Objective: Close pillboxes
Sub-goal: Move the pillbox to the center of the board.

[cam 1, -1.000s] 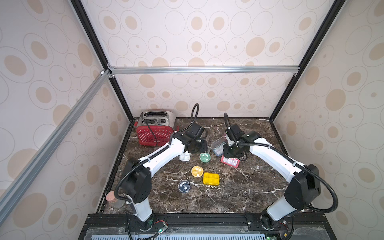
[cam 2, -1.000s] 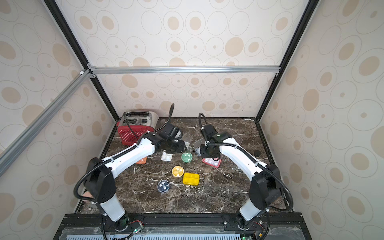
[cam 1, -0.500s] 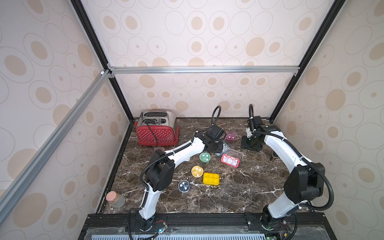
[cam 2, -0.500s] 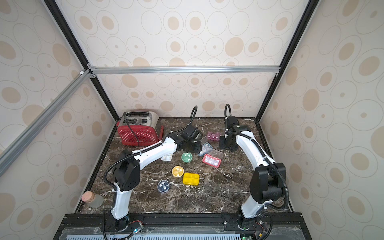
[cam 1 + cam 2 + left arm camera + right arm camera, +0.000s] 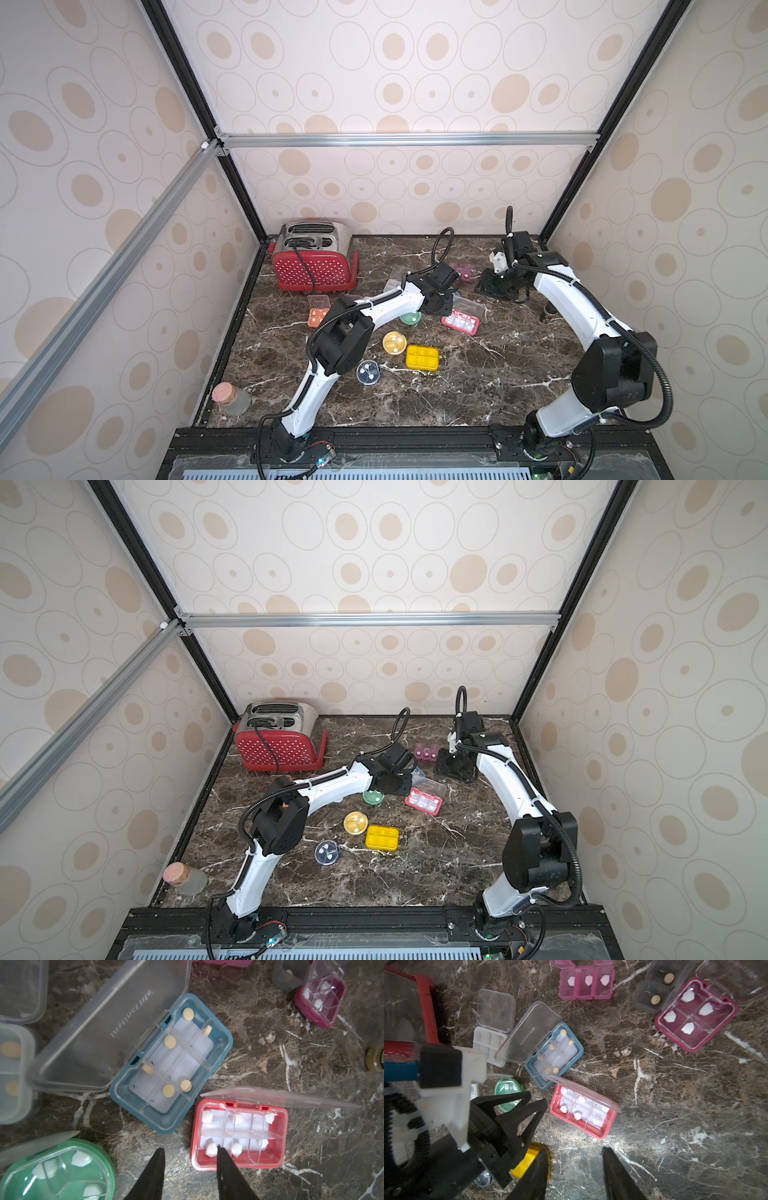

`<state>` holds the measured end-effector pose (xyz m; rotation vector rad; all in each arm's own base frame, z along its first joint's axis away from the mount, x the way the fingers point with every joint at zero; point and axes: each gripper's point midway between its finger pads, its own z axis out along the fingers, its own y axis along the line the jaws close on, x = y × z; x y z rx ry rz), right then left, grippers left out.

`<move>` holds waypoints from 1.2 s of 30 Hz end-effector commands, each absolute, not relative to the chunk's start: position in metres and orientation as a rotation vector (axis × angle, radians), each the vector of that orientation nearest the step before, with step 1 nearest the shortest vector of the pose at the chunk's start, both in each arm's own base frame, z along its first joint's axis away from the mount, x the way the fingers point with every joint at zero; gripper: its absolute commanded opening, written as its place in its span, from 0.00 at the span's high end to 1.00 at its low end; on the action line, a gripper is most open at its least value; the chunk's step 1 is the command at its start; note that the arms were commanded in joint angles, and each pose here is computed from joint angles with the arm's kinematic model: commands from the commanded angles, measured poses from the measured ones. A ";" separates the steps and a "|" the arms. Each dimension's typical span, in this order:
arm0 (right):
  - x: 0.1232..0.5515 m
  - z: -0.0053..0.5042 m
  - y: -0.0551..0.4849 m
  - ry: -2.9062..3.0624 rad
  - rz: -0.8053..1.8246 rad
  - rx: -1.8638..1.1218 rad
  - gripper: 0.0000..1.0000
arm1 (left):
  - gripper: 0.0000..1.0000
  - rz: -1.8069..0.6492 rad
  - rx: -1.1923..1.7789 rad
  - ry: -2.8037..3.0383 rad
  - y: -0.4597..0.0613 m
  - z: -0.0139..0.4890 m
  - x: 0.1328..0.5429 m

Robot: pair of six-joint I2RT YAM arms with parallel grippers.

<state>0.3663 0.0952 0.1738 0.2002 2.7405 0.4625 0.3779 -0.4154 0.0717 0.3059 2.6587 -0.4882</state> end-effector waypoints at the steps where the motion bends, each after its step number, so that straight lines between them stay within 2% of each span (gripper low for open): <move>1: 0.361 0.182 0.100 2.723 0.513 0.189 0.54 | 0.60 -0.499 0.280 2.644 -0.423 0.076 0.385; 5: 0.357 0.187 0.102 2.711 0.538 0.192 0.54 | 0.68 -0.500 0.301 2.670 -0.428 0.070 0.384; 17: 0.355 0.193 0.105 2.699 0.562 0.167 0.55 | 0.66 -0.474 0.325 2.737 -0.425 0.046 0.376; 24: 0.354 0.189 0.105 2.704 0.564 0.169 0.55 | 0.71 -0.467 0.329 2.764 -0.422 0.038 0.369; 36: 0.354 0.188 0.107 2.700 0.580 0.174 0.57 | 0.75 -0.437 0.354 2.789 -0.415 0.031 0.359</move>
